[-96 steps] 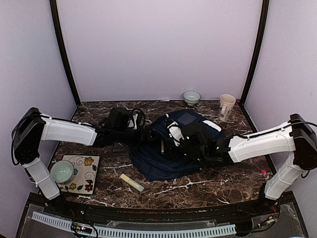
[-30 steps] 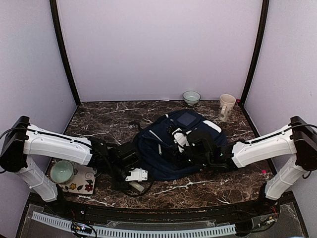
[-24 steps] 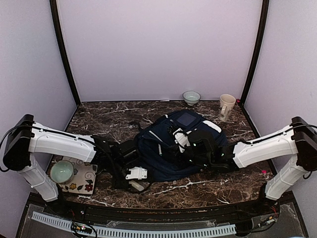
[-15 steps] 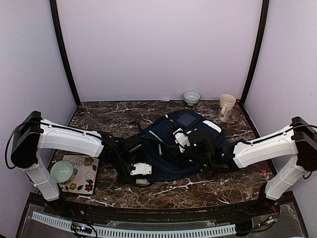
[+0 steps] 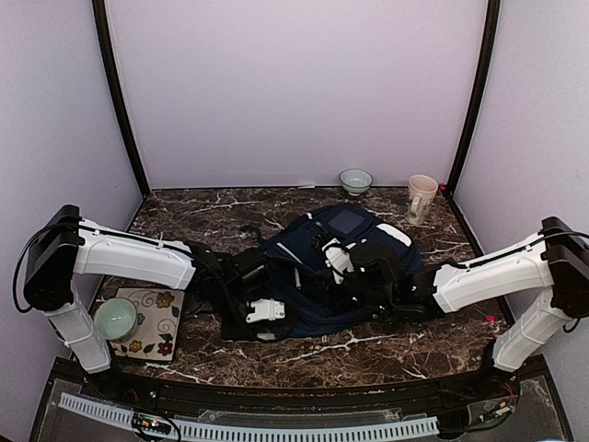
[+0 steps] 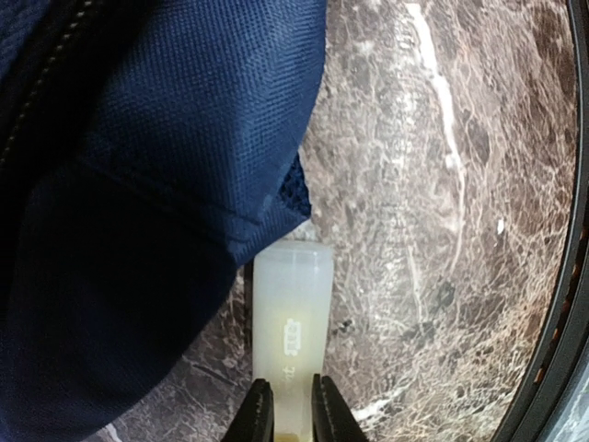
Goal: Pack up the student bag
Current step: Move the pen to the center of the board.
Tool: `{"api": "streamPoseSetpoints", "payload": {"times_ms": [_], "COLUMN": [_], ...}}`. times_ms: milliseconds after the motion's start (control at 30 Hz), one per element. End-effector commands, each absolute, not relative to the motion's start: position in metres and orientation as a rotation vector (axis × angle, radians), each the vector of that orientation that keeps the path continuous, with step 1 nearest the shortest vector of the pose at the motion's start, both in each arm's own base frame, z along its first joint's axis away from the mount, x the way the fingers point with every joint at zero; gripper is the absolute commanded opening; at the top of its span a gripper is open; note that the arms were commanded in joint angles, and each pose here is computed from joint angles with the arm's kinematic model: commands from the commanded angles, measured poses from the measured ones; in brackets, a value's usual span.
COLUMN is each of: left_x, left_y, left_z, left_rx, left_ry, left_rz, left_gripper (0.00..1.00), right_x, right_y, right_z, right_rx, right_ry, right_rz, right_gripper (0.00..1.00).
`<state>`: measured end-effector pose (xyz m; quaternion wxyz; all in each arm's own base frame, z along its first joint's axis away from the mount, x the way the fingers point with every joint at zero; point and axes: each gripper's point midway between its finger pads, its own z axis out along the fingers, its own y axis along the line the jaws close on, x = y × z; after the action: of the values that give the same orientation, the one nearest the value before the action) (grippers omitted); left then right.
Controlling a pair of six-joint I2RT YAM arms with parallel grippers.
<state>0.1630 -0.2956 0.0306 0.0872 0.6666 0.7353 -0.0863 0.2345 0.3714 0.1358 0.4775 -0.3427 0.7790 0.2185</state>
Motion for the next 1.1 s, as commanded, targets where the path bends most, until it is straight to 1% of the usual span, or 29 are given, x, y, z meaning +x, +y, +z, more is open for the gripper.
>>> {"api": "streamPoseSetpoints", "payload": {"times_ms": [0,233,467,567,667,800,900,1067], "left_x": [0.153,0.156,0.15,0.15,0.152,0.147,0.149,0.151], "left_y": [-0.298,-0.314,-0.333,-0.336,-0.34,-0.348,-0.352,-0.358], "left_z": [0.035,0.062,0.084,0.093,0.108,0.131,0.146,0.161], "left_rx": [1.921,1.755,1.691,1.656,1.599,1.534,1.463,1.346], "left_ry": [2.248,2.212,2.128,2.095,2.065,2.029,1.992,1.952], "left_rz": [-0.348,-0.464,-0.611,-0.635,-0.667,-0.771,-0.81,-0.896], "left_gripper": [0.15,0.15,0.15,0.15,0.15,0.14,0.07,0.06], "right_x": [0.232,0.234,0.236,0.237,0.238,0.239,0.239,0.241], "right_y": [0.382,0.382,0.386,0.386,0.387,0.39,0.393,0.395], "right_z": [0.151,0.152,0.151,0.152,0.153,0.154,0.154,0.157], "right_rx": [-0.814,-0.807,-0.811,-0.809,-0.803,-0.803,-0.806,-0.808], "right_ry": [1.861,1.855,1.864,1.863,1.863,1.865,1.868,1.872], "right_rz": [0.597,0.592,0.583,0.582,0.583,0.59,0.591,0.584], "right_gripper": [0.0,0.0,0.0,0.0,0.0,0.0,0.0,0.0]}}
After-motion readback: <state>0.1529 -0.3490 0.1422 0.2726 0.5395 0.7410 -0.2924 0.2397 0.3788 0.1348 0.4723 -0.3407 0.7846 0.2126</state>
